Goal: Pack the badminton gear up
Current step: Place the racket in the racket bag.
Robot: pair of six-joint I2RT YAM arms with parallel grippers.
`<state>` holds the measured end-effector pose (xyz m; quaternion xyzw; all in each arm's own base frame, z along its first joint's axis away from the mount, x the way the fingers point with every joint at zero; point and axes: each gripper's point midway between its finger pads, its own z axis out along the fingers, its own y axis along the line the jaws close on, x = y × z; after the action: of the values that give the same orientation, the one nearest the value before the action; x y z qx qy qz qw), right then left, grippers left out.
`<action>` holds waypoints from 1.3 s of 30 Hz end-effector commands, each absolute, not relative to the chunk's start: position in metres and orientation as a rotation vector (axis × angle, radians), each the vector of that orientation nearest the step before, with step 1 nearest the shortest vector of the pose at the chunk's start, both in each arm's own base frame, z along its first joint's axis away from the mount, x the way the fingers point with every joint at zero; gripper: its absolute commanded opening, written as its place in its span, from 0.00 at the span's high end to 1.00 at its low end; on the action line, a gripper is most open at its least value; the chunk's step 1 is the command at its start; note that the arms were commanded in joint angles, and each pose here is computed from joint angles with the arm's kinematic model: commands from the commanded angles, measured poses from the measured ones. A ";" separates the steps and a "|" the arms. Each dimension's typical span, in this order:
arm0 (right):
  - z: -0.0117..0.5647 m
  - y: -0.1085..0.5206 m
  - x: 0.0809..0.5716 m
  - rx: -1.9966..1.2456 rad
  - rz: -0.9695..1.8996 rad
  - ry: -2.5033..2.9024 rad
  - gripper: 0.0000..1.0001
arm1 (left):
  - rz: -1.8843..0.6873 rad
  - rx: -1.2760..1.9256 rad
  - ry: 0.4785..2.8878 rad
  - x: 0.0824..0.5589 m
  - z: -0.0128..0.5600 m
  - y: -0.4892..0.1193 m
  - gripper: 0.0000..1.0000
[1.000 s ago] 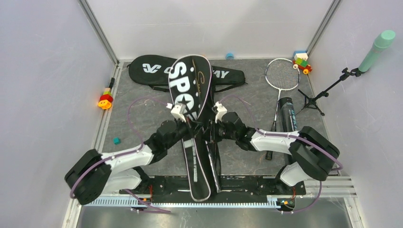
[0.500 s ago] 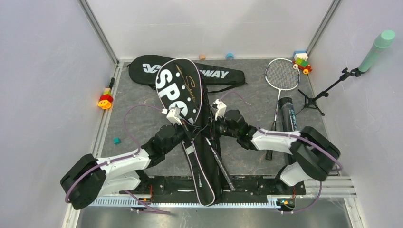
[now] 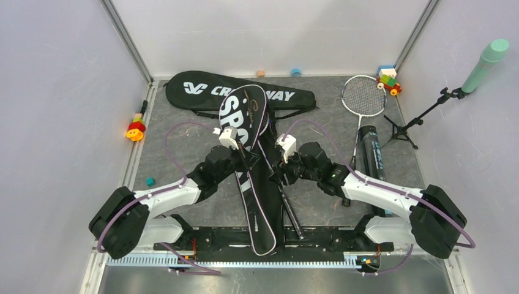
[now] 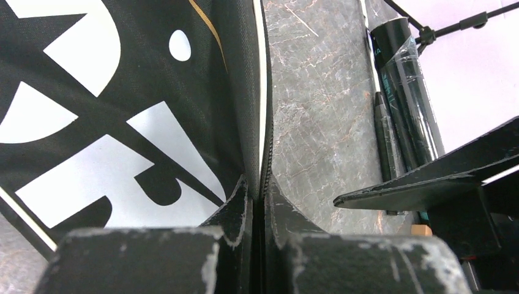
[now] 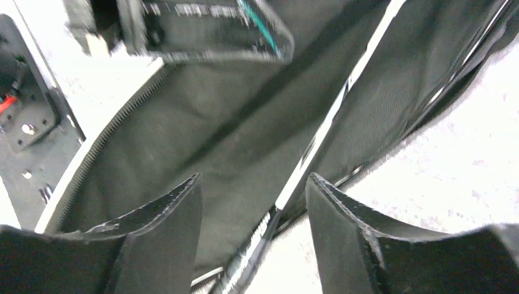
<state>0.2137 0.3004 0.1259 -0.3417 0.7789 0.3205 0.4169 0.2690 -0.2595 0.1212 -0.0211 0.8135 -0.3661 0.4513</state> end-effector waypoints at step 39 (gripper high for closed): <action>0.198 0.355 0.219 -0.469 1.947 1.519 1.00 | -1.197 0.278 1.971 0.247 0.154 -0.288 0.98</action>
<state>0.2295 0.3426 0.0610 -0.1323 0.7761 0.5685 0.2387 0.2532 -0.2693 0.1091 0.0654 0.8207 -0.4170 0.3850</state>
